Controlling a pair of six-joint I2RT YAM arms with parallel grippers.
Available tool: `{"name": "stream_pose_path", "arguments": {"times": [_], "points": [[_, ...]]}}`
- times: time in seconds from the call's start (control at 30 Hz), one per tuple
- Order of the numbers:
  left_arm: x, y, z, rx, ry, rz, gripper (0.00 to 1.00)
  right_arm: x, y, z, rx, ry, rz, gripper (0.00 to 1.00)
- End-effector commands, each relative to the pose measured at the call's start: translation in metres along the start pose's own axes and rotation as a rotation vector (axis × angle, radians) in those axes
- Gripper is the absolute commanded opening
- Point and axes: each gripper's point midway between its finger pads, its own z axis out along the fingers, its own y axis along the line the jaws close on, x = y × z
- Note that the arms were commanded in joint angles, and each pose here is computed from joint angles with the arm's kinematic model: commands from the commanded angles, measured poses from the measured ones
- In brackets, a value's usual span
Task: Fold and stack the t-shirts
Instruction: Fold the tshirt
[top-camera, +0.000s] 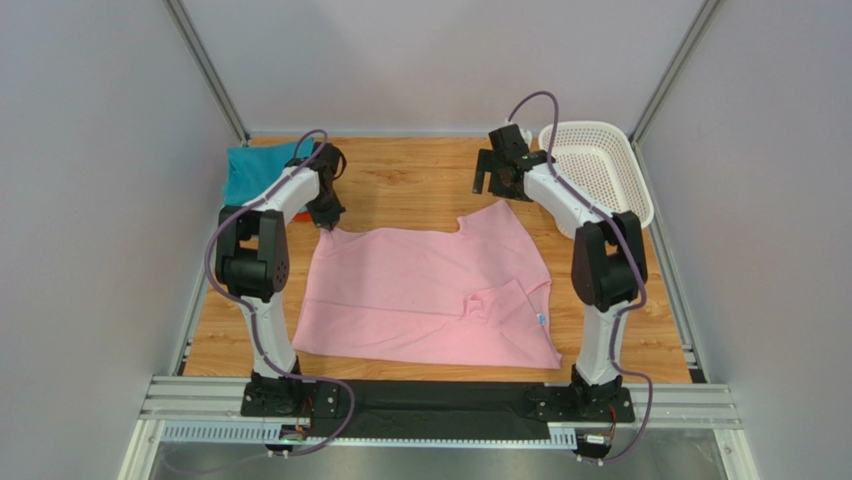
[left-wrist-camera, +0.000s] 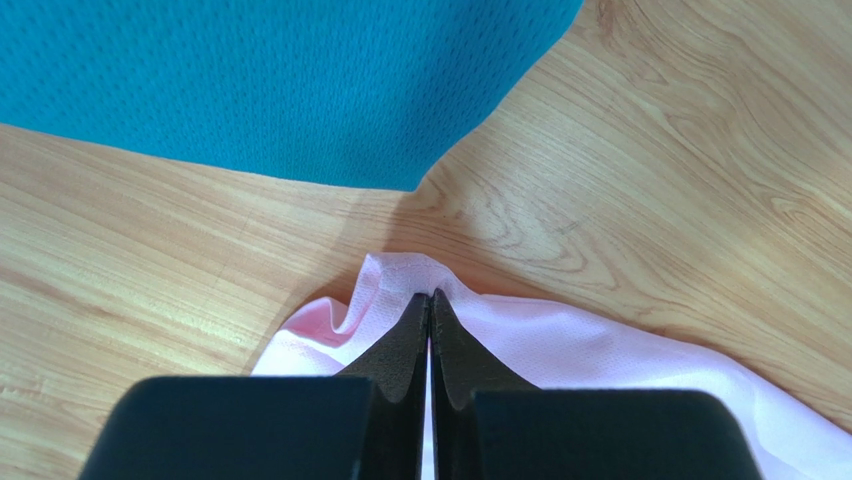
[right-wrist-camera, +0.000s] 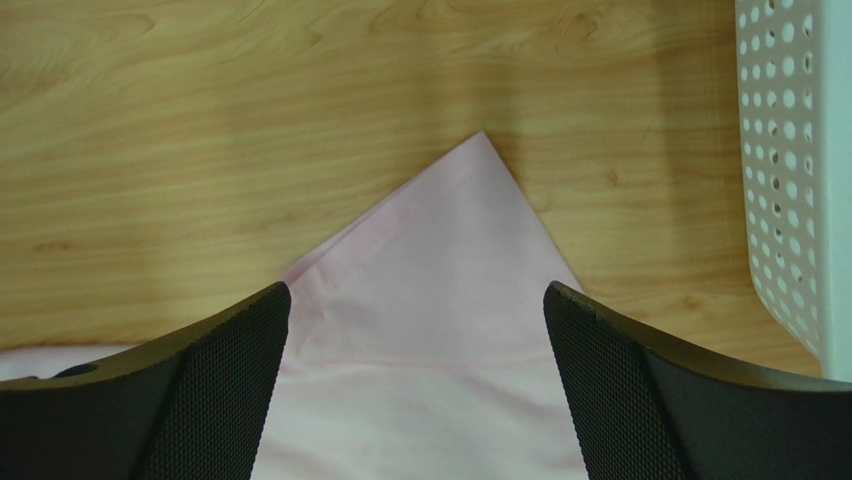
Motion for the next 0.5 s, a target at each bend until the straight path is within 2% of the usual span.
{"name": "stream_pose_path", "arguments": {"times": [0.0,0.23,0.47], "points": [[-0.006,0.000,-0.014,0.035,-0.028,0.000,0.00,-0.006,-0.010,0.034,0.095,0.022,-0.017,0.98],[0.001,0.001,-0.008,0.029,-0.007,0.006,0.00,-0.016,-0.013,0.078,0.128,0.041,-0.031,0.97],[0.004,0.004,-0.004,0.016,0.001,0.002,0.00,0.008,-0.021,0.107,0.138,0.118,-0.058,0.90]]}}
